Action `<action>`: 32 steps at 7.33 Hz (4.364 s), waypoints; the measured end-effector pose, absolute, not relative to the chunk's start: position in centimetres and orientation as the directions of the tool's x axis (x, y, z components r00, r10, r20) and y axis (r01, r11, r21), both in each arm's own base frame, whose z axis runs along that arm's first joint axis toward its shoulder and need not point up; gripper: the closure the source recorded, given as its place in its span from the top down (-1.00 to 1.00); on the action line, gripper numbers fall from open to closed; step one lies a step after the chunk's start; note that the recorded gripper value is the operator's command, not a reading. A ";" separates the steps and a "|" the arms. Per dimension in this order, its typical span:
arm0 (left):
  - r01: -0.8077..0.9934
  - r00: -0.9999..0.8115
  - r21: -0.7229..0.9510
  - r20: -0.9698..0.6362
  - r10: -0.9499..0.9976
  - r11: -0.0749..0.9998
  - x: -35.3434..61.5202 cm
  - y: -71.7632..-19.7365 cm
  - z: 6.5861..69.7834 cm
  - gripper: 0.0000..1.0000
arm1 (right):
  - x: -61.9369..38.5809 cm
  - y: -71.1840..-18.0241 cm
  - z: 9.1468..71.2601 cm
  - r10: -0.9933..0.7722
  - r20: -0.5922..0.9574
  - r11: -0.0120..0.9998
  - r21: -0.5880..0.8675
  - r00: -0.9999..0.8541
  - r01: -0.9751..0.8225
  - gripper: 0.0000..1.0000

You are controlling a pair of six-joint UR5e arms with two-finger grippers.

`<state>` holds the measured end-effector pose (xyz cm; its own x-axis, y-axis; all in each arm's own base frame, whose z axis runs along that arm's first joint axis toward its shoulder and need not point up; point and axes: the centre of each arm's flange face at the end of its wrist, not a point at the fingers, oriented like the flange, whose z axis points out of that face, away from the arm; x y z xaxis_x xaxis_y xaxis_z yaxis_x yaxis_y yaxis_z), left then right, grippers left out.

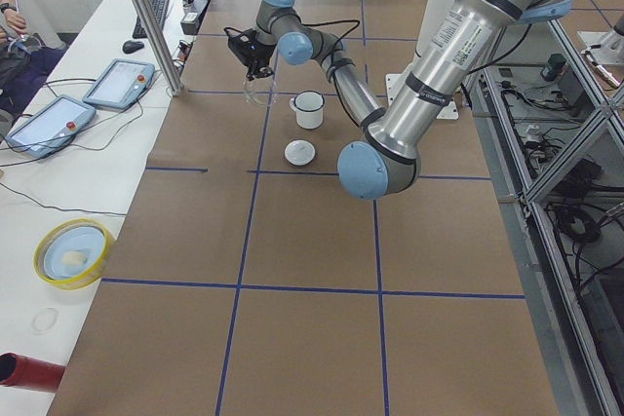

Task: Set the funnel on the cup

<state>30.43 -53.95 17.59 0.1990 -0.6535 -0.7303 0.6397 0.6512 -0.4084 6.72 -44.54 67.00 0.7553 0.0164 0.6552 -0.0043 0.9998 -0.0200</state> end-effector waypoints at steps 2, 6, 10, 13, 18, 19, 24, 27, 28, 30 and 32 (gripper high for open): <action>0.564 0.368 -0.348 -0.706 -0.606 0.749 33.7 -49.9 14.7 -1.00 | 6.7 -44.5 67.0 0.016 0.655 1.000 -0.020 0.755 -0.004 1.00; 0.324 0.629 -0.236 -0.669 -0.395 0.916 44.1 -42.8 12.7 -1.00 | 6.7 -44.5 67.0 0.016 0.655 1.000 -0.020 0.755 -0.004 1.00; 0.287 0.682 -0.199 -0.644 -0.346 0.937 48.5 -43.4 12.8 -1.00 | 6.7 -44.5 67.0 0.016 0.655 1.000 -0.020 0.755 -0.004 1.00; 0.266 0.703 -0.167 -0.640 -0.310 0.949 50.4 -44.6 14.6 1.00 | 6.7 -44.5 67.0 0.016 0.655 1.000 -0.020 0.755 -0.004 1.00; 0.258 0.666 -0.141 -0.691 -0.282 0.956 48.2 -43.7 14.5 1.00 | 6.7 -44.5 67.0 0.016 0.655 1.000 -0.020 0.755 -0.004 1.00; 0.246 0.641 -0.100 -0.729 -0.239 0.964 46.0 -43.7 14.6 1.00 | 6.7 -44.5 67.0 0.016 0.655 1.000 -0.020 0.755 -0.004 1.00; 0.081 0.682 0.168 -0.728 0.068 0.982 22.9 -54.1 27.1 1.00 | 6.7 -44.5 67.0 0.016 0.655 1.000 -0.020 0.755 -0.004 1.00; -0.087 0.743 0.236 -0.632 0.221 0.968 5.2 -55.6 44.0 1.00 | 6.7 -44.5 67.0 0.017 0.655 1.000 -0.021 0.755 -0.004 1.00; -0.135 0.737 0.227 -0.628 0.251 0.964 0.8 -54.1 49.9 1.00 | 6.7 -44.5 67.0 0.017 0.655 1.000 -0.021 0.755 -0.004 1.00; -0.150 0.734 0.179 -0.639 0.231 0.972 -3.8 -51.0 57.9 1.00 | 6.7 -44.5 67.0 0.017 0.655 1.000 -0.020 0.755 -0.004 1.00; -0.135 0.737 0.146 -0.646 0.198 0.980 -5.3 -50.1 60.5 1.00 | 6.7 -44.5 67.1 0.017 0.655 1.000 -0.021 0.755 -0.004 1.00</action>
